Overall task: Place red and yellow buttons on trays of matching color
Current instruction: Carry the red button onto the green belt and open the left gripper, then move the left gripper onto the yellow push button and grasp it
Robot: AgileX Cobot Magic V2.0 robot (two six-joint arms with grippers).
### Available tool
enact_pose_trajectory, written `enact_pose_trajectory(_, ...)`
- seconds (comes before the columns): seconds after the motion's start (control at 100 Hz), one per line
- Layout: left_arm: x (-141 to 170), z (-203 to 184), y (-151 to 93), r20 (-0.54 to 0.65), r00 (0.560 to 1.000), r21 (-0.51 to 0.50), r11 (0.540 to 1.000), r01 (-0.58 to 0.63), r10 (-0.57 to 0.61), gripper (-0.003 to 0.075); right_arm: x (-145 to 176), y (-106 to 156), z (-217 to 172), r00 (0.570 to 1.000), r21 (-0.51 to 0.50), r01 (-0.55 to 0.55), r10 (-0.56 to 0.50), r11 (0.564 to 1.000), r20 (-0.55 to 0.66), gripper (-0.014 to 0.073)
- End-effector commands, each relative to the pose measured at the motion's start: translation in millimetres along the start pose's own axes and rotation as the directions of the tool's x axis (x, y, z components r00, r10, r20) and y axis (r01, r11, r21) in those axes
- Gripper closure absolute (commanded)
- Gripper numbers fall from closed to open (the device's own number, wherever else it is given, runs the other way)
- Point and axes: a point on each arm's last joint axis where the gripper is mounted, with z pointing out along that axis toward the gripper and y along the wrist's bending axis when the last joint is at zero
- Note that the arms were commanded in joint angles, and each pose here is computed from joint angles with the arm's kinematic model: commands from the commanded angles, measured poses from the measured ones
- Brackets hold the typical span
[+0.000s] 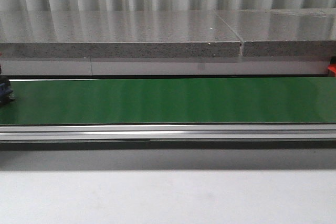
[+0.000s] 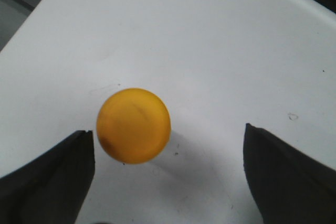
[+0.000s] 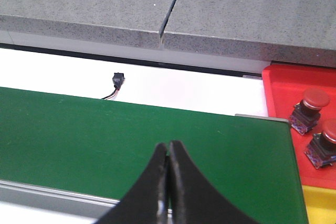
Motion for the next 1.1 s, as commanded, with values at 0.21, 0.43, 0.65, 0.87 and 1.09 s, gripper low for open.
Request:
enact_pose_trajectory(0.21, -29, -8, 11, 0.118, 0.993, -0.012, 1.000, 0.022, -0.021, 0.0157, -15, -2, -4, 0.996, 0.026, 0.004, -0.006, 1.000, 0.089, 0.0662)
enact_pose_trajectory(0.43, -30, 6, 13, 0.100, 0.995, -0.015, 1.000, 0.026, -0.025, 0.0157, -15, -2, -4, 0.996, 0.025, 0.004, -0.006, 1.000, 0.088, 0.0662)
enact_pose_trajectory(0.65, -30, 7, 14, 0.104, 0.994, -0.016, 1.000, 0.027, -0.025, 0.0225, -15, -2, -4, 0.996, 0.025, 0.004, -0.006, 1.000, 0.088, 0.0662)
enact_pose_trajectory(0.87, -33, 0, 13, 0.119, 0.993, -0.014, 1.000, 0.025, -0.023, 0.0605, -15, -2, -4, 0.996, 0.025, 0.004, -0.006, 1.000, 0.088, 0.0662)
enact_pose_trajectory(1.09, -46, -36, 7, 0.204, 0.979, -0.002, 1.000, 0.020, -0.020, 0.0741, -15, -2, -4, 0.996, 0.025, 0.004, -0.006, 1.000, 0.088, 0.0662)
